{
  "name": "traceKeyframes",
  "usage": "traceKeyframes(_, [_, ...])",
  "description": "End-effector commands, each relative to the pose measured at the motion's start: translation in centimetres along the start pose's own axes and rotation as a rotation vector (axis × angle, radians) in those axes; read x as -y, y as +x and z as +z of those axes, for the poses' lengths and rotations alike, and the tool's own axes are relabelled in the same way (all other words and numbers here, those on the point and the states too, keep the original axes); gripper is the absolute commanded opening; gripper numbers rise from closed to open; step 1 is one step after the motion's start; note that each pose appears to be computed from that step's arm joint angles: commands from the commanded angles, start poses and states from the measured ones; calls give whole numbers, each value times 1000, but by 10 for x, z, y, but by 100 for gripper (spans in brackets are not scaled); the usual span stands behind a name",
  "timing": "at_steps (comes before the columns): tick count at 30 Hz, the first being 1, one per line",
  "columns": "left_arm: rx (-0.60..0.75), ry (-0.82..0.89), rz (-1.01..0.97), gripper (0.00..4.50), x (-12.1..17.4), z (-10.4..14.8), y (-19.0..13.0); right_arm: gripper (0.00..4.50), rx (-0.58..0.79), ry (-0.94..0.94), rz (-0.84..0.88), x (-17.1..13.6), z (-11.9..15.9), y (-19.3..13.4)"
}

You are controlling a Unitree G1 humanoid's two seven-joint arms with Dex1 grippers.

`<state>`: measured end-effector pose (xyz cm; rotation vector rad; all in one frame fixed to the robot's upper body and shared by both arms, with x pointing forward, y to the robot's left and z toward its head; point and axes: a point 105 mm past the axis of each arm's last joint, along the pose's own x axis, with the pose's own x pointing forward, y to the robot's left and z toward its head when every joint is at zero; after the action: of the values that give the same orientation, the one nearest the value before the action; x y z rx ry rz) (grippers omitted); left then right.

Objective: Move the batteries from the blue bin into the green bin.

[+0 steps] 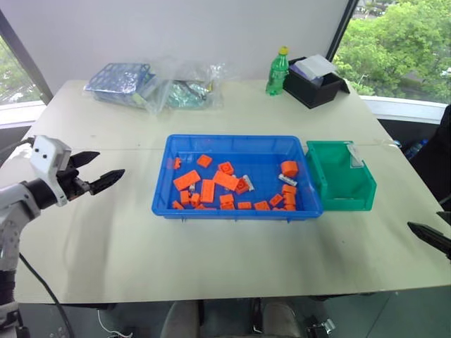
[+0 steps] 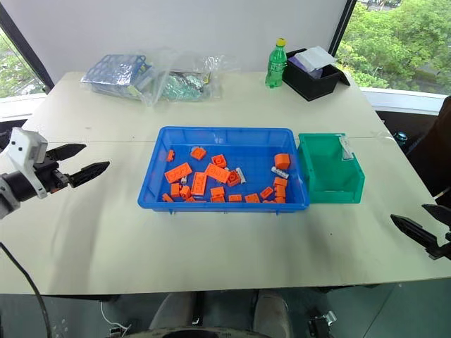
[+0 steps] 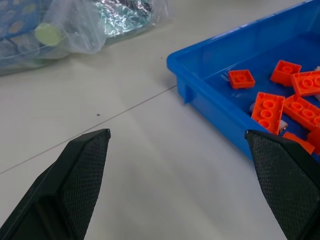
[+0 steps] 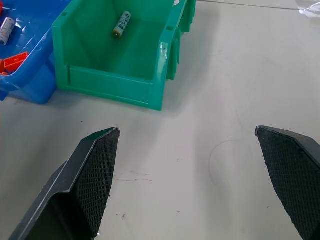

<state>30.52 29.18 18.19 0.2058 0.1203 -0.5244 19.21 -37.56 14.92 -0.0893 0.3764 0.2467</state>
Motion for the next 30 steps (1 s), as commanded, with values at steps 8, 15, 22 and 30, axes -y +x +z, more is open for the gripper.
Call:
traceKeyframes(8, [16, 33, 17, 450, -2, 9, 0, 447, 53, -32, -5, -4, 16, 5])
traceKeyframes(15, [8, 10, 16, 450, -1, 6, -1, 447, 57, 2, 4, -5, 18, 9])
traceKeyframes(22, [23, 29, -16, 450, 5, 14, 0, 447, 47, -37, -6, -1, 21, 15])
traceKeyframes(30, [36, 83, -312, 450, 51, 43, 1, 447, 142, -224, 381, -68, 101, 58])
